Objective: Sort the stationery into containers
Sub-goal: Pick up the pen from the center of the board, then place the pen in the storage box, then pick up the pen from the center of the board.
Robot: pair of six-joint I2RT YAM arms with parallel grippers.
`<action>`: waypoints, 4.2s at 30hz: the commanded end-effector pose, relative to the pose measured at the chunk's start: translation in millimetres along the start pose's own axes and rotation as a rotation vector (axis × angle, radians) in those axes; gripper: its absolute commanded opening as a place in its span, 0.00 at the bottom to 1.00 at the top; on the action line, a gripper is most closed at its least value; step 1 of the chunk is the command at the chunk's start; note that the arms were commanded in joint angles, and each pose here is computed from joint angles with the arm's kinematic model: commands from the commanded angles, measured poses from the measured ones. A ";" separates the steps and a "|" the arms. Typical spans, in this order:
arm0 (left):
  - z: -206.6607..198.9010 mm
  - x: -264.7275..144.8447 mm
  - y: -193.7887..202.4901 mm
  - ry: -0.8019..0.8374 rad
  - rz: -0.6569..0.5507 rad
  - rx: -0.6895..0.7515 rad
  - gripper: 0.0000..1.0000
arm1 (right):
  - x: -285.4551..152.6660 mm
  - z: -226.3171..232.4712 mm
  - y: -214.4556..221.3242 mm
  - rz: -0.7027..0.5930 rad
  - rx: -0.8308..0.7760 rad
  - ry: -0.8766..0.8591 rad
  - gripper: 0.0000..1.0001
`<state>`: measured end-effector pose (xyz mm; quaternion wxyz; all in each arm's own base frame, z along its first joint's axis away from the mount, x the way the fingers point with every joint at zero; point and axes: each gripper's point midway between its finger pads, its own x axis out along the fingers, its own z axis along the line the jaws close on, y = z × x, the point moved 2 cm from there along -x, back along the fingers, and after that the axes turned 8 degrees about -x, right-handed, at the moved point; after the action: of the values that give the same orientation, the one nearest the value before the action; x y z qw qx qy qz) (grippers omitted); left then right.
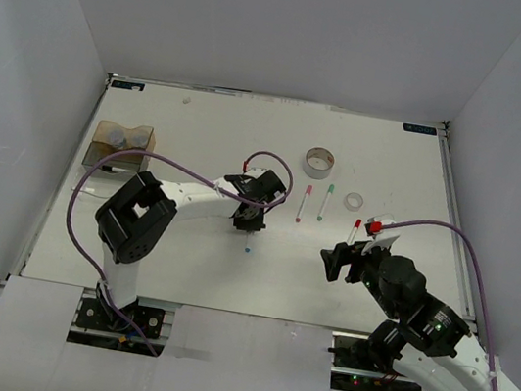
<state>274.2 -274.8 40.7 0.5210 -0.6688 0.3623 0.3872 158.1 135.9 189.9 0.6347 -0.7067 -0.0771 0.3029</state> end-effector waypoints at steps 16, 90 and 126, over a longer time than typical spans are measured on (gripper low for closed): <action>161.6 -80.5 -157.4 -0.042 -0.351 -0.677 0.09 | -1.4 2.7 -10.7 -0.059 0.023 -0.020 0.90; 122.9 -169.2 -93.9 0.709 -0.532 0.106 0.98 | 112.6 -89.5 85.2 0.469 0.284 0.490 0.83; 96.1 -159.8 -68.3 0.797 -0.322 -0.001 0.98 | 95.4 -87.5 139.6 0.555 0.307 0.467 0.17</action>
<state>252.9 -148.9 192.7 0.4083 -0.8114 0.4181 0.0100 252.1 81.1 34.2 0.6368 -0.6482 0.3113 0.2781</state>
